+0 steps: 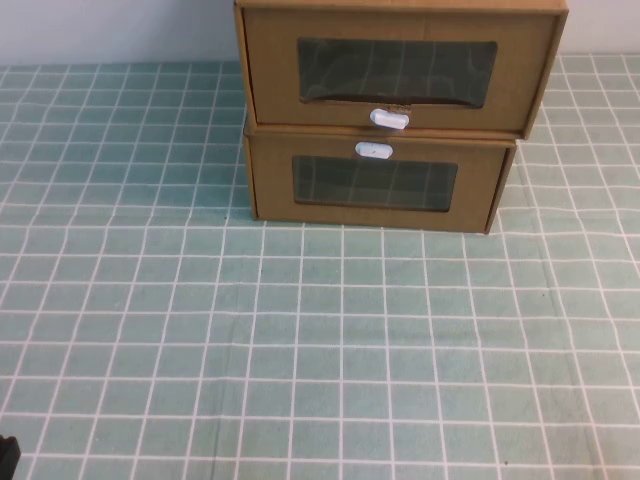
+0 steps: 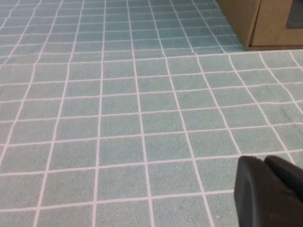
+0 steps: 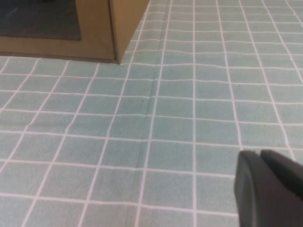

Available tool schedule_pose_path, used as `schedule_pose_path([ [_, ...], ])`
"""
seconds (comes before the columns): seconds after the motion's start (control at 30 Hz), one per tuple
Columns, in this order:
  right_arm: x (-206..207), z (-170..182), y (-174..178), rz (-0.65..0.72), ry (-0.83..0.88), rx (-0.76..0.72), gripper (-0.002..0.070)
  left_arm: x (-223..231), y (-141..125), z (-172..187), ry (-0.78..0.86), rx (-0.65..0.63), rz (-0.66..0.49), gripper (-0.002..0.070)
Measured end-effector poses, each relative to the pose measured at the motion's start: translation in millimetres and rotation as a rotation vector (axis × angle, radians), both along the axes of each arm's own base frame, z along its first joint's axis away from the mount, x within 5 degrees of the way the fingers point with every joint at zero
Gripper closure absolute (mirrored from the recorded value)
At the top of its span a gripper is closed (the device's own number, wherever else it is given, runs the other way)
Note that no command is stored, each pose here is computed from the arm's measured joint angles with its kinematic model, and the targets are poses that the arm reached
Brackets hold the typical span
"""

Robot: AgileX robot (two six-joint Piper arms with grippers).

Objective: Open the shoe box
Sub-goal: 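Pull the top drawer of the cardboard box fully open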

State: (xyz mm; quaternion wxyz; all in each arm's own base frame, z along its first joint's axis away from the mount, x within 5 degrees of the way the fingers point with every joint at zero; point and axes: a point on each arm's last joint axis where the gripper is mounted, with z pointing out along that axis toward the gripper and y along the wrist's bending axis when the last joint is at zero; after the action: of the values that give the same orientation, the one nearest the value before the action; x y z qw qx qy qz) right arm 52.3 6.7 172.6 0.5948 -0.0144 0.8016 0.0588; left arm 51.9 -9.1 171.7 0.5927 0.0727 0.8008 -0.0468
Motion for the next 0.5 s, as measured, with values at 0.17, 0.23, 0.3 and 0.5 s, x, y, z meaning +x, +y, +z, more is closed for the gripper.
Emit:
schedule_pose_path([
  [0.17, 0.0, 0.0, -0.1, 0.0, 0.0, -0.004, 0.0689, 0.0, 0.3, 0.0, -0.001, 0.009, 0.001, 0.068],
  [0.23, 0.0, 0.0, -0.5, -0.001, -0.001, -0.014, 0.0689, 0.1, 0.4, 0.0, -0.002, 0.011, 0.001, 0.068],
  [0.3, 0.1, 0.0, -0.6, -0.001, -0.002, -0.018, 0.0689, 0.1, 0.4, 0.0, -0.002, 0.011, 0.001, 0.068],
  [0.5, 0.1, 0.0, -0.6, -0.001, -0.002, -0.02, 0.0689, 0.2, 1.2, 0.0, -0.006, 0.037, 0.003, 0.068],
])
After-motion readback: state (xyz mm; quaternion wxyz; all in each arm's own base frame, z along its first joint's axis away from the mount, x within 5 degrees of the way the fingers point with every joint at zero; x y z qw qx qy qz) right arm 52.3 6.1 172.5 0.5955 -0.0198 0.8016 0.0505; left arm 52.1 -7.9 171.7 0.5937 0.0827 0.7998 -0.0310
